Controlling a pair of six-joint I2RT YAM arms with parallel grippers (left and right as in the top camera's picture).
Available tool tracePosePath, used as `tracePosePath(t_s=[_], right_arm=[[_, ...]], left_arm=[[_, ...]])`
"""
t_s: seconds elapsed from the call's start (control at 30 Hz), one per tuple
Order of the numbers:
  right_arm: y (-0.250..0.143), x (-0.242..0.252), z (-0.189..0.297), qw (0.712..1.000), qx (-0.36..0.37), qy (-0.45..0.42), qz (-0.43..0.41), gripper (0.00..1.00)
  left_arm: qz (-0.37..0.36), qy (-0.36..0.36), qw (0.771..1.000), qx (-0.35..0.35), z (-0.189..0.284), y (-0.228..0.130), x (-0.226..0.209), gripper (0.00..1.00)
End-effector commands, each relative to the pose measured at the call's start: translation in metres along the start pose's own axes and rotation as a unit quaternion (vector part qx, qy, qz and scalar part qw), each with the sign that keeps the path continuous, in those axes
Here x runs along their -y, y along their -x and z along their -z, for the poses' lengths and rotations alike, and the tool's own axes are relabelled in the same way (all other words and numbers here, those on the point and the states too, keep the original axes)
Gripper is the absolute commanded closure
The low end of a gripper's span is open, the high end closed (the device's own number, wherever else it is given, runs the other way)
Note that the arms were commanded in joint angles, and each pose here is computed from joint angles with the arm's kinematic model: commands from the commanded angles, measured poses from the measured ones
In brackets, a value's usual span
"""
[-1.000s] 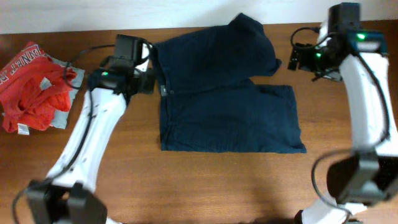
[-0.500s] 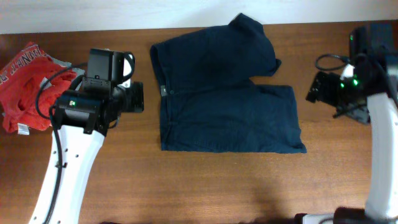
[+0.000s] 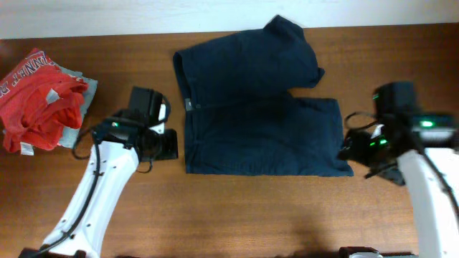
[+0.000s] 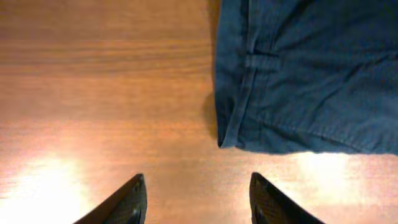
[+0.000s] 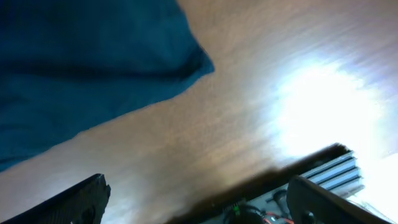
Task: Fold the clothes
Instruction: 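Move both grippers to the garment's near corners and grasp them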
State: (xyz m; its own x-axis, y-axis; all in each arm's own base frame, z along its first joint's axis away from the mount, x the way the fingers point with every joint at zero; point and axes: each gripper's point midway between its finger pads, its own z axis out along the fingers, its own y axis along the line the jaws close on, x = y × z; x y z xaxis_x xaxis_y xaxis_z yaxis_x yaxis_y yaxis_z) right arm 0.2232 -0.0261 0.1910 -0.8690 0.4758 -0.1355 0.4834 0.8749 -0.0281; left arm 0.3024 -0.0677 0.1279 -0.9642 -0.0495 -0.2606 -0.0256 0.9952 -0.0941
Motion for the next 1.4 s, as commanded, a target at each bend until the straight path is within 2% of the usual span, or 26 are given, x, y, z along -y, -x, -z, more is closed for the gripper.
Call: tracePosePath(t_s=[0.0, 0.27, 0.47, 0.8, 0.87, 0.97, 1.0, 1.37], right_arm=[[-0.021, -0.004, -0.043, 0.999, -0.044, -0.001, 0.002, 0.04], [-0.036, -0.014, -0.100, 0.998, -0.060, 0.027, 0.003, 0.04], [-0.034, -0.015, -0.105, 0.998, -0.054, 0.030, 0.006, 0.04], [-0.032, -0.015, -0.105, 0.998, -0.049, 0.028, 0.010, 0.05], [-0.031, -0.014, -0.105, 0.999, -0.047, 0.024, 0.011, 0.08], [-0.030, -0.012, -0.106, 0.999, -0.043, 0.018, 0.012, 0.10], [-0.030, -0.012, -0.106, 0.999, -0.043, 0.018, 0.012, 0.11], [-0.026, -0.017, -0.123, 0.999, -0.045, 0.022, 0.013, 0.14]], left_arm=[[0.010, -0.027, 1.000, -0.012, -0.021, -0.012, 0.006, 0.47], [-0.013, -0.051, 0.999, 0.002, -0.067, -0.020, 0.010, 0.46], [-0.075, -0.116, 0.990, -0.027, -0.098, -0.028, 0.039, 0.46], [-0.114, -0.108, 0.982, -0.103, -0.141, -0.063, 0.052, 0.48], [-0.113, -0.107, 0.982, -0.108, -0.143, -0.065, 0.051, 0.57], [-0.113, -0.099, 0.983, -0.105, -0.143, -0.063, 0.048, 0.95], [-0.113, -0.096, 0.984, -0.103, -0.143, -0.061, 0.047, 0.99], [-0.070, -0.064, 0.992, -0.083, -0.132, -0.031, 0.016, 0.99]])
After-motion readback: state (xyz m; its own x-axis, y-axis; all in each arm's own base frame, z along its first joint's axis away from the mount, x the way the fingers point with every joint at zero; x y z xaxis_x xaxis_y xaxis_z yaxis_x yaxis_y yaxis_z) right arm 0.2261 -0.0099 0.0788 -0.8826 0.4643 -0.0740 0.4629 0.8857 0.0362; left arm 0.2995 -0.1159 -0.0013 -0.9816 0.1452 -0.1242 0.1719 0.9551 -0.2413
